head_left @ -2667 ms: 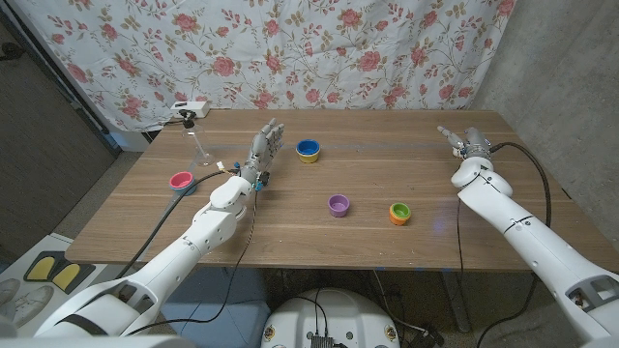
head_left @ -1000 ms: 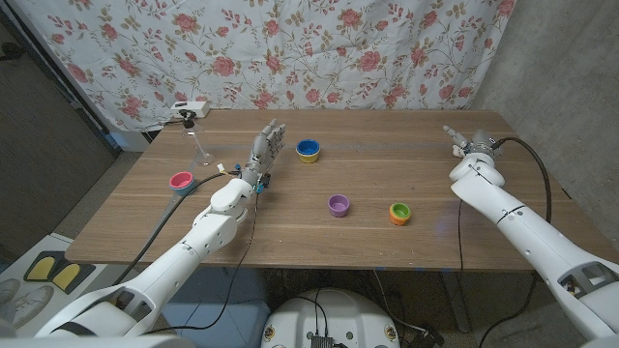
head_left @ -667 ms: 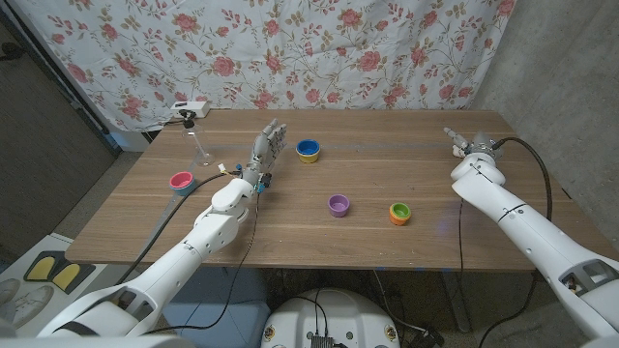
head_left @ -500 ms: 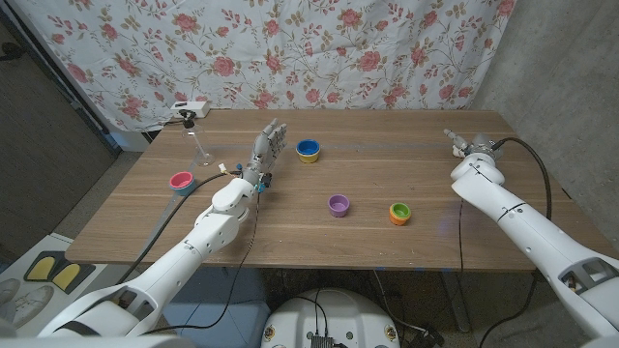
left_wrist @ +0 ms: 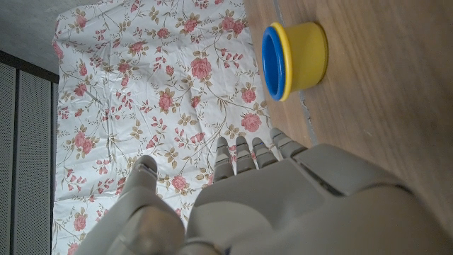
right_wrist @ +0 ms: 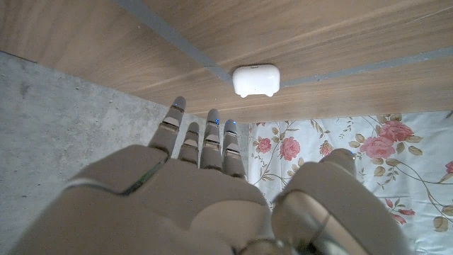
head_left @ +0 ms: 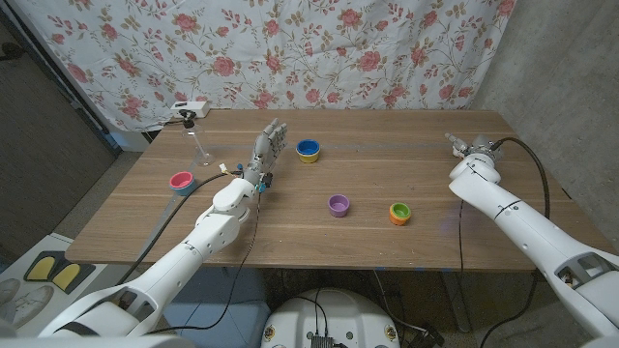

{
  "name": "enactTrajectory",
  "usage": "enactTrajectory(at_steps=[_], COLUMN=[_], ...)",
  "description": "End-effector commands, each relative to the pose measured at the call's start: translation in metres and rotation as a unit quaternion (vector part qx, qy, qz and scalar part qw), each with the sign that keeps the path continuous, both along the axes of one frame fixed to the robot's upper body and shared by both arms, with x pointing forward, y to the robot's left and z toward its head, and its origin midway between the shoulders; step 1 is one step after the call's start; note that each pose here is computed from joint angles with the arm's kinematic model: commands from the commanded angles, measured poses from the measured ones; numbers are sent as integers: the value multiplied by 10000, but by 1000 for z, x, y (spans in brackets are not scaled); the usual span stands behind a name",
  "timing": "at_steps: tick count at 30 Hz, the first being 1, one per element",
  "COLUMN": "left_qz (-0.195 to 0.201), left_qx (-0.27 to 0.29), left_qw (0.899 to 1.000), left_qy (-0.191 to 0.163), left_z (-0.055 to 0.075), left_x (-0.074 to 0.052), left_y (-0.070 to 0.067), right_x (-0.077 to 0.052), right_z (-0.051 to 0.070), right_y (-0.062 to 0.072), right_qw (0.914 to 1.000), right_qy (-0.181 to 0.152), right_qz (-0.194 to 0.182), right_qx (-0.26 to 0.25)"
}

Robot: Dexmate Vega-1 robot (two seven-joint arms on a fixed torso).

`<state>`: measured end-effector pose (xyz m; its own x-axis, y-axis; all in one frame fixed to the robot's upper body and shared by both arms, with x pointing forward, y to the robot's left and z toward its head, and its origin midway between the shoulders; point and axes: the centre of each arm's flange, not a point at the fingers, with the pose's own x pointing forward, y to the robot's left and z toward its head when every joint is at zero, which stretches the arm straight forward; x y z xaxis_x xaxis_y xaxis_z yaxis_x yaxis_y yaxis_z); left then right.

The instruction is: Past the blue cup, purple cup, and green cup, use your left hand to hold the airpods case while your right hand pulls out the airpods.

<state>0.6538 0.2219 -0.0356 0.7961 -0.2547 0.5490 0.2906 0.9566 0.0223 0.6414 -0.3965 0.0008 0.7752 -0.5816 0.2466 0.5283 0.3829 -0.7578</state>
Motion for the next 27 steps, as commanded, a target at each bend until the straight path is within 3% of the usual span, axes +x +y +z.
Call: enactTrajectory(at_steps=[1, 27], left_qz=[-13, -47], left_qx=[1, -52], left_qw=[10000, 10000], left_qy=[40, 58], left_z=[-5, -8], left_x=[-2, 0], left_y=[-1, 1], right_x=[3, 17], right_z=[-3, -1], right_y=[3, 14], right_qw=[9998, 9990], right_qy=[115, 312], right_qz=[-129, -283], right_qx=[-99, -124])
